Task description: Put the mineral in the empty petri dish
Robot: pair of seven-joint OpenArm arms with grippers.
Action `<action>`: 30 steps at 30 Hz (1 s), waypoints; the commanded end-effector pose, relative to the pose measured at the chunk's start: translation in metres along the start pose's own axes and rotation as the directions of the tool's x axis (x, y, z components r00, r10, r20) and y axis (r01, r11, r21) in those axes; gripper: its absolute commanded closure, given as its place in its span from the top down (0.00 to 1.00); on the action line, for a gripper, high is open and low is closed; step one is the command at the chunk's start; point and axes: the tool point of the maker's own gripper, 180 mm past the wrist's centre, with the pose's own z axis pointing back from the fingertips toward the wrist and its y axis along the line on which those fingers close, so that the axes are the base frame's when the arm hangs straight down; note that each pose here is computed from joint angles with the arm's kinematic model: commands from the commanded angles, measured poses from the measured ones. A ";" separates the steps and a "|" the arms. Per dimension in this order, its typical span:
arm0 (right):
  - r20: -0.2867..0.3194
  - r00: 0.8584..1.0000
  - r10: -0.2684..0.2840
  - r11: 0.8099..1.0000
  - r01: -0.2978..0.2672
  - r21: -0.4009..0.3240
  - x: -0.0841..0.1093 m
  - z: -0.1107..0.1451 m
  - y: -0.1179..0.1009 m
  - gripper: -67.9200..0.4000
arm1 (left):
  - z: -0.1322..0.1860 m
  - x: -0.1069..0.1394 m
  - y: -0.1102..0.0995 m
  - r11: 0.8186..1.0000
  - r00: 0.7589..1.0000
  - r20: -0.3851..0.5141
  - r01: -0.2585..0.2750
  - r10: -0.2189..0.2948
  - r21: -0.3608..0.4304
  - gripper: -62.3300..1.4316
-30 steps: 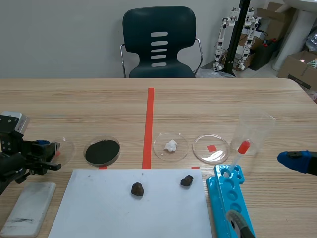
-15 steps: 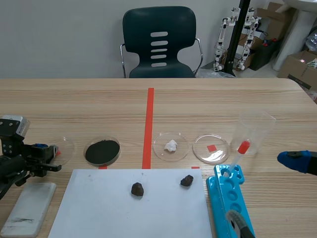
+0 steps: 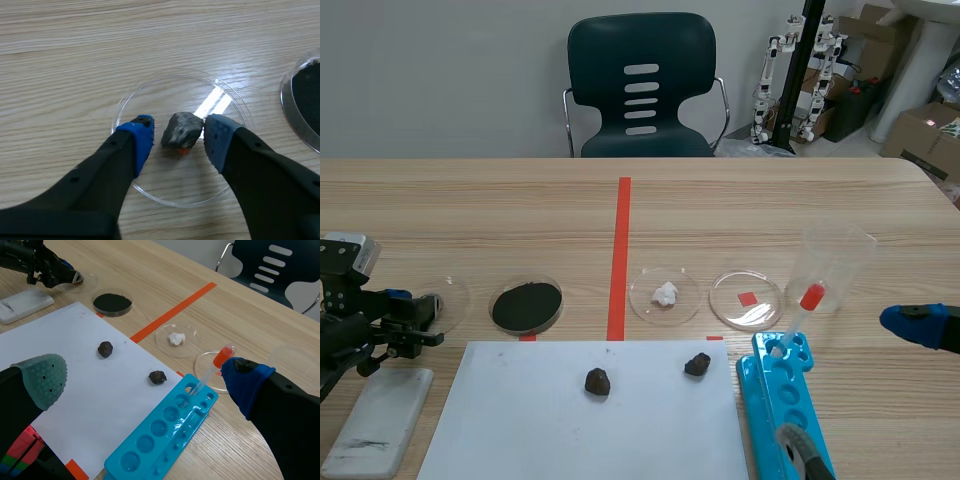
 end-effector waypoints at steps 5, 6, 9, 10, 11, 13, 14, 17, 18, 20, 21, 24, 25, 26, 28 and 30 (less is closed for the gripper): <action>0.030 1.000 -0.003 1.000 0.003 -0.003 0.008 -0.001 -0.001 0.96 | 0.000 0.017 0.008 1.000 0.999 0.042 0.016 -0.016 0.008 0.71; 0.030 1.000 -0.003 1.000 0.003 -0.003 0.008 -0.001 -0.001 0.96 | 0.000 0.017 0.010 1.000 0.999 0.041 0.019 -0.019 0.009 0.80; 0.030 1.000 -0.003 1.000 0.003 -0.003 0.008 -0.001 -0.001 0.96 | 0.002 0.019 0.014 1.000 0.999 0.042 0.022 -0.022 0.011 0.94; 0.030 1.000 -0.003 1.000 0.003 -0.003 0.008 -0.001 -0.001 0.96 | 0.002 0.018 0.015 1.000 0.999 0.040 0.020 -0.021 0.011 0.97; 0.029 1.000 -0.003 1.000 0.003 -0.003 0.008 -0.001 -0.001 0.96 | 0.003 0.018 0.015 1.000 0.999 0.042 0.016 -0.016 0.010 0.99; 0.030 1.000 -0.003 1.000 0.003 -0.003 0.008 -0.001 -0.001 0.96 | 0.005 0.020 0.017 1.000 0.999 0.045 0.018 -0.018 0.010 1.00; 0.030 1.000 -0.003 1.000 0.003 -0.003 0.008 -0.001 -0.001 0.96 | 0.006 0.020 0.018 1.000 0.999 0.047 0.017 -0.018 0.009 1.00; 0.030 1.000 -0.003 1.000 0.003 -0.003 0.008 -0.001 -0.001 0.96 | 0.013 0.025 0.008 0.998 0.998 0.059 0.041 -0.038 -0.040 1.00; 0.030 1.000 -0.003 1.000 0.003 -0.003 0.008 -0.001 -0.001 0.96 | 0.015 0.026 0.005 0.997 0.997 0.063 0.047 -0.044 -0.055 1.00; 0.030 1.000 -0.003 1.000 0.003 -0.003 0.008 -0.001 -0.001 0.96 | 0.020 0.030 -0.002 0.995 0.995 0.077 0.069 -0.063 -0.074 1.00; 0.030 1.000 -0.003 1.000 0.003 -0.003 0.008 -0.001 -0.001 0.96 | 0.022 0.032 -0.004 0.994 0.994 0.082 0.079 -0.072 -0.082 1.00; 0.030 1.000 -0.003 1.000 0.003 -0.003 0.008 -0.001 -0.001 0.96 | 0.031 0.040 -0.017 0.985 0.988 0.107 0.127 -0.115 -0.115 1.00; 0.030 1.000 -0.003 1.000 0.003 -0.003 0.008 -0.001 -0.001 0.96 | 0.034 0.044 -0.022 0.981 0.984 0.118 0.146 -0.132 -0.127 1.00; 0.030 1.000 -0.003 1.000 0.003 -0.003 0.008 -0.001 -0.001 0.96 | 0.036 0.047 -0.025 0.978 0.982 0.126 0.158 -0.141 -0.135 1.00; 0.030 1.000 -0.003 1.000 0.003 -0.003 0.008 -0.001 -0.001 0.96 | 0.041 0.052 -0.030 0.972 0.977 0.141 0.180 -0.159 -0.150 1.00; 0.030 1.000 -0.003 1.000 0.003 -0.003 0.008 -0.001 -0.001 0.96 | 0.046 0.056 -0.036 0.966 0.972 0.155 0.200 -0.175 -0.166 1.00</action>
